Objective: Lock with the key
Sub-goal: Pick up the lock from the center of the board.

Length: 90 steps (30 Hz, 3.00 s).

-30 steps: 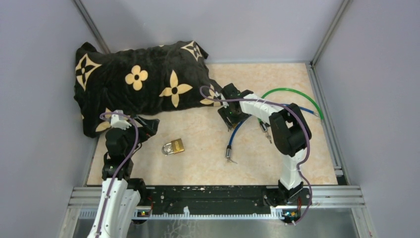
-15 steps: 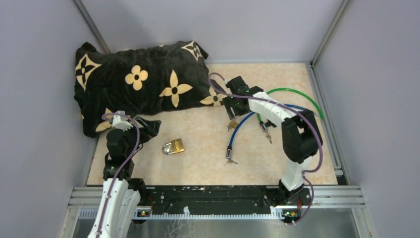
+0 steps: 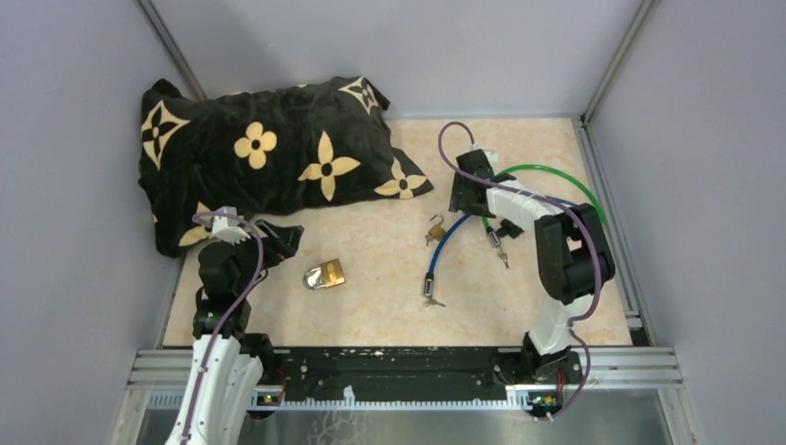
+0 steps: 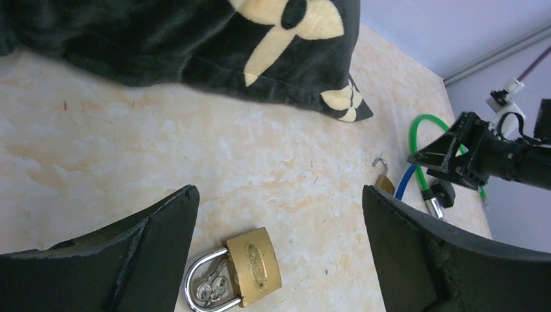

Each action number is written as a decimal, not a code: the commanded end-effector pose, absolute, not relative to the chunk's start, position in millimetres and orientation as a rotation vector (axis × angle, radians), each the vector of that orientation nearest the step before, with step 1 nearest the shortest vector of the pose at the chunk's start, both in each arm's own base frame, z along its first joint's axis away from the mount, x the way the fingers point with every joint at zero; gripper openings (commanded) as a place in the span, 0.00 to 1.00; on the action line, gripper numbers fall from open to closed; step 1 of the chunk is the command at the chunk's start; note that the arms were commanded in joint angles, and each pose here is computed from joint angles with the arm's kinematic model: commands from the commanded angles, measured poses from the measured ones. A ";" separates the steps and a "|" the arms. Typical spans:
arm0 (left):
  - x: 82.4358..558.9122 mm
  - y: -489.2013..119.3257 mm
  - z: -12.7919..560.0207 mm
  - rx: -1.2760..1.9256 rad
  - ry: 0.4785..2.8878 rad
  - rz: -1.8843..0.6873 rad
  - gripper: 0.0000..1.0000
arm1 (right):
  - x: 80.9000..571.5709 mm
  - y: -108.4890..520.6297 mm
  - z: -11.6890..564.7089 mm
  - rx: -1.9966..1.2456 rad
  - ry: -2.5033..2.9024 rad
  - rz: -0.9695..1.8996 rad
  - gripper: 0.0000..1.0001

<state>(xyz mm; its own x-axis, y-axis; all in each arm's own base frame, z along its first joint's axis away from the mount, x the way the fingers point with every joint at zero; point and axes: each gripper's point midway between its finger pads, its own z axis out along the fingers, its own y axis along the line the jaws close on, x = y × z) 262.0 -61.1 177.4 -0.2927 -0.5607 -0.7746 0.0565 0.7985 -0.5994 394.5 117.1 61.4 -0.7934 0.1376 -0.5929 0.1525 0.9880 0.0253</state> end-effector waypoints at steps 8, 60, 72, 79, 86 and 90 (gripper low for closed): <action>247.2 -95.9 228.8 0.887 1.650 -0.285 0.99 | 400.7 145.0 30.4 0.331 2.508 0.191 0.25; 259.9 -221.7 309.7 0.515 1.447 -0.777 0.47 | 237.4 395.0 459.0 -0.109 1.336 0.749 0.00; 229.2 -212.7 308.1 0.562 1.465 -0.859 0.00 | 208.5 337.3 382.9 -0.972 1.493 1.023 0.88; 195.1 -227.0 304.4 0.690 1.430 -1.042 0.00 | 223.4 256.3 343.1 -0.971 1.574 0.865 0.96; 182.1 -228.6 306.8 0.722 1.433 -1.115 0.00 | 241.3 250.0 286.7 -1.003 1.640 0.813 0.92; 181.2 -227.6 307.2 0.708 1.432 -1.126 0.00 | 245.9 246.0 265.5 -0.937 1.665 0.794 0.89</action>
<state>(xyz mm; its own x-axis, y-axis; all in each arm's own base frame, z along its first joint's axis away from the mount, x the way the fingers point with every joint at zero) 189.7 -227.0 280.8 -0.2552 -0.1145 -0.9601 0.8671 0.4122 -0.2797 244.4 244.3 260.3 -0.2362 -0.2454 -0.9402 -0.8705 0.4835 0.0924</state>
